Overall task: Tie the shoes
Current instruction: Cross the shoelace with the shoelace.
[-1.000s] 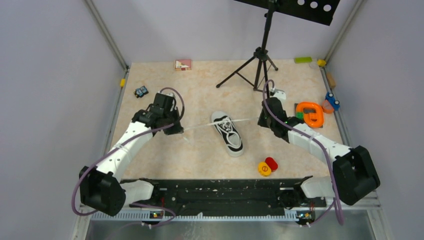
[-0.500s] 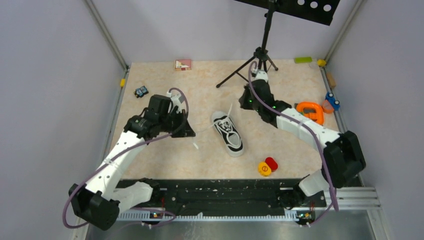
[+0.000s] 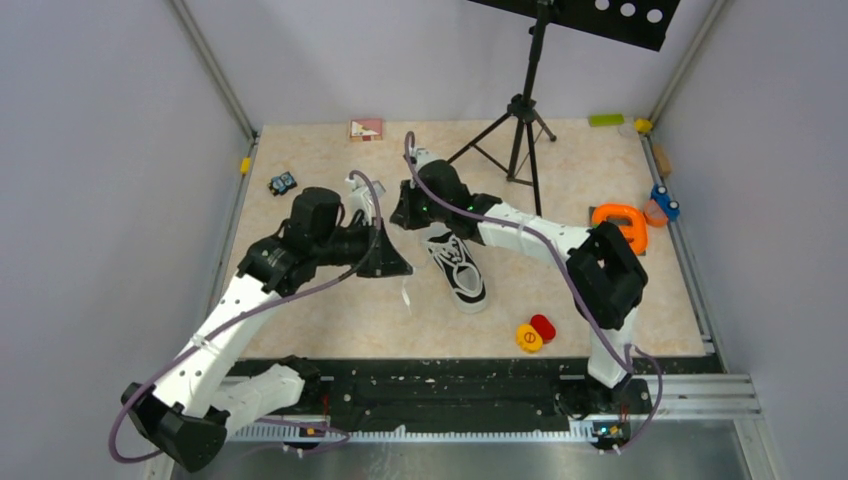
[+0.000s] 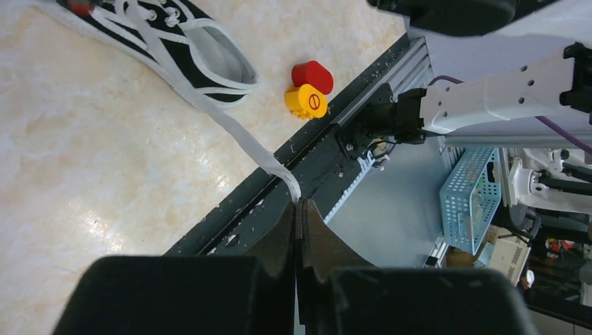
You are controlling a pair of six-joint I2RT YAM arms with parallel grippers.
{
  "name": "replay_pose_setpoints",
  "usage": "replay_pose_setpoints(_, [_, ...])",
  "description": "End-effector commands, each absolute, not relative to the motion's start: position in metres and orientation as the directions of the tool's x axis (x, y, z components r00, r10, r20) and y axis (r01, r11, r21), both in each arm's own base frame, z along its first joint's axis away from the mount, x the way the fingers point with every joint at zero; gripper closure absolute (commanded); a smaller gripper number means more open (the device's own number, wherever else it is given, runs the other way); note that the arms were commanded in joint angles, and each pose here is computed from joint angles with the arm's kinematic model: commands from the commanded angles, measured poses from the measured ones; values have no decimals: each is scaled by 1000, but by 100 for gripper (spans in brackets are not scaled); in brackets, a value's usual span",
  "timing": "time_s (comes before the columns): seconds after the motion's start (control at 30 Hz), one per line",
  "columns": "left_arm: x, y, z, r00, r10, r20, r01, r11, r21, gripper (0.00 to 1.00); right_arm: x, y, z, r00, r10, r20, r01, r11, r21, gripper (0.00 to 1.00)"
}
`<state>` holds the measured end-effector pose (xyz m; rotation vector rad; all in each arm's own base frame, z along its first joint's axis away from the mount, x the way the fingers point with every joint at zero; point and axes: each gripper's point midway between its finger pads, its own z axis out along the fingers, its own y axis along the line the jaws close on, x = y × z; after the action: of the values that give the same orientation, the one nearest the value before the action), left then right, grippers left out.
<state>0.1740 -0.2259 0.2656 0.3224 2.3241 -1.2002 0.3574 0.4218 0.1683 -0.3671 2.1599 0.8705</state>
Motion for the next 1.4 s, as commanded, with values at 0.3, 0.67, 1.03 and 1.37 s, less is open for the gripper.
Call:
replay_pose_setpoints(0.3, [202,-268,288,-817,-36,-576,489,488,-723,100,363,345,234,-585,118,-802,-422,800,426,43])
replay_pose_setpoints(0.67, [266,-331,283,-837,-65,-544,442,507,-740,100,337,142,239,-429,379,-820,67,919,389,41])
replay_pose_setpoints(1.03, [308,-454,220,-870,146,-471,478,484,-733,76,267,42,237,-334,404,-851,341,894,291,39])
replay_pose_setpoints(1.37, [315,-405,267,-834,94,-544,496,563,-662,13,246,35,231,-327,408,-852,320,896,307,40])
